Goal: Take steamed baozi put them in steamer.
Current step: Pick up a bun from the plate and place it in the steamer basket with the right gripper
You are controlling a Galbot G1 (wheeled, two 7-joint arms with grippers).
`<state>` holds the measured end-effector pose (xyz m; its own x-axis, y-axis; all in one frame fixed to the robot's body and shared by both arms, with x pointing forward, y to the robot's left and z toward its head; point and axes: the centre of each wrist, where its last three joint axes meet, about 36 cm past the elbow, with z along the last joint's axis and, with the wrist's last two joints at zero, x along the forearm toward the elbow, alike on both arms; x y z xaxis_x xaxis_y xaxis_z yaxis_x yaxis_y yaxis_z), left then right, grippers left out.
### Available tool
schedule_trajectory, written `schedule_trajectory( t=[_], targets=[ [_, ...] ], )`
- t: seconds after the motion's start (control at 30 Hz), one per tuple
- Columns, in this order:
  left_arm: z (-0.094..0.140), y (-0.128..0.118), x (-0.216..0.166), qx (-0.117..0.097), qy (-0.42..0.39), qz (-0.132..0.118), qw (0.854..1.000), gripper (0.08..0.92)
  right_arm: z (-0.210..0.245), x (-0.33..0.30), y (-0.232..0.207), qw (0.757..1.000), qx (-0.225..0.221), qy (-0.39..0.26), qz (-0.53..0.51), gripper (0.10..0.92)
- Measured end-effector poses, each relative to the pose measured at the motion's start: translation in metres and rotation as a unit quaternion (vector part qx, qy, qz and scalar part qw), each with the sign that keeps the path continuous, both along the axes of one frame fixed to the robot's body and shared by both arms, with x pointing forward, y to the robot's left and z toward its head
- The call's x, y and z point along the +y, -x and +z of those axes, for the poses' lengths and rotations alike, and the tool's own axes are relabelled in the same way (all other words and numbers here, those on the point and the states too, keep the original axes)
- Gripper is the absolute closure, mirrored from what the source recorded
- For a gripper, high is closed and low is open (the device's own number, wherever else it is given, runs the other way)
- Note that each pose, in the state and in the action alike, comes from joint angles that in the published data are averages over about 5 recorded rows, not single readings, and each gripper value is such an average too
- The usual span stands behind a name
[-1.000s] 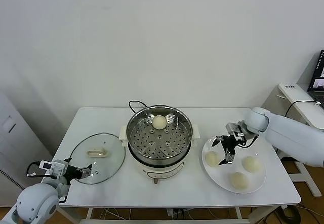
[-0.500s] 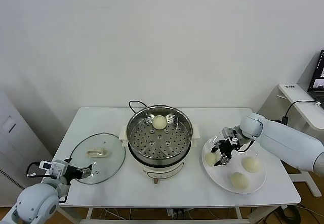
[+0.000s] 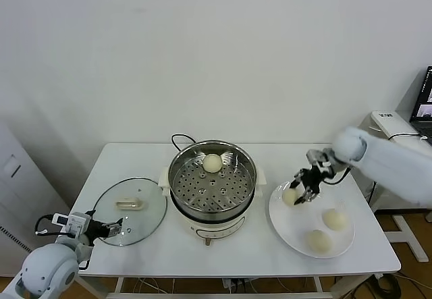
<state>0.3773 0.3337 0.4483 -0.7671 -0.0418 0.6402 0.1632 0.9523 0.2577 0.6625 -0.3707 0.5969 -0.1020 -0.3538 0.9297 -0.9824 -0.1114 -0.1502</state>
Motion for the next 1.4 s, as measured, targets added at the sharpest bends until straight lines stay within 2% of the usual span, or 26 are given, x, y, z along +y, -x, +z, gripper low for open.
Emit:
schedule_trajectory(
  t=[0.27,0.53,0.9,1.4],
  targets=[
    [0.001,-0.001,0.0,0.0,0.002,-0.001,1.0,0.177,0.084,0.037,-0.004,0.999,-0.029,-0.042,-0.01,0.522],
    [0.001,-0.001,0.001,-0.001,-0.001,-0.001,1.0,0.177,0.112,0.098,-0.008,0.995,-0.027,-0.092,-0.021,0.522],
    [-0.001,-0.003,0.003,0.001,-0.002,0.003,1.0,0.177,0.08,0.197,-0.02,0.993,0.003,-0.111,-0.027,0.522],
    [-0.004,-0.004,0.006,0.005,-0.006,0.005,1.0,0.177,0.015,0.288,-0.02,0.996,0.027,-0.083,-0.028,0.522]
  ],
)
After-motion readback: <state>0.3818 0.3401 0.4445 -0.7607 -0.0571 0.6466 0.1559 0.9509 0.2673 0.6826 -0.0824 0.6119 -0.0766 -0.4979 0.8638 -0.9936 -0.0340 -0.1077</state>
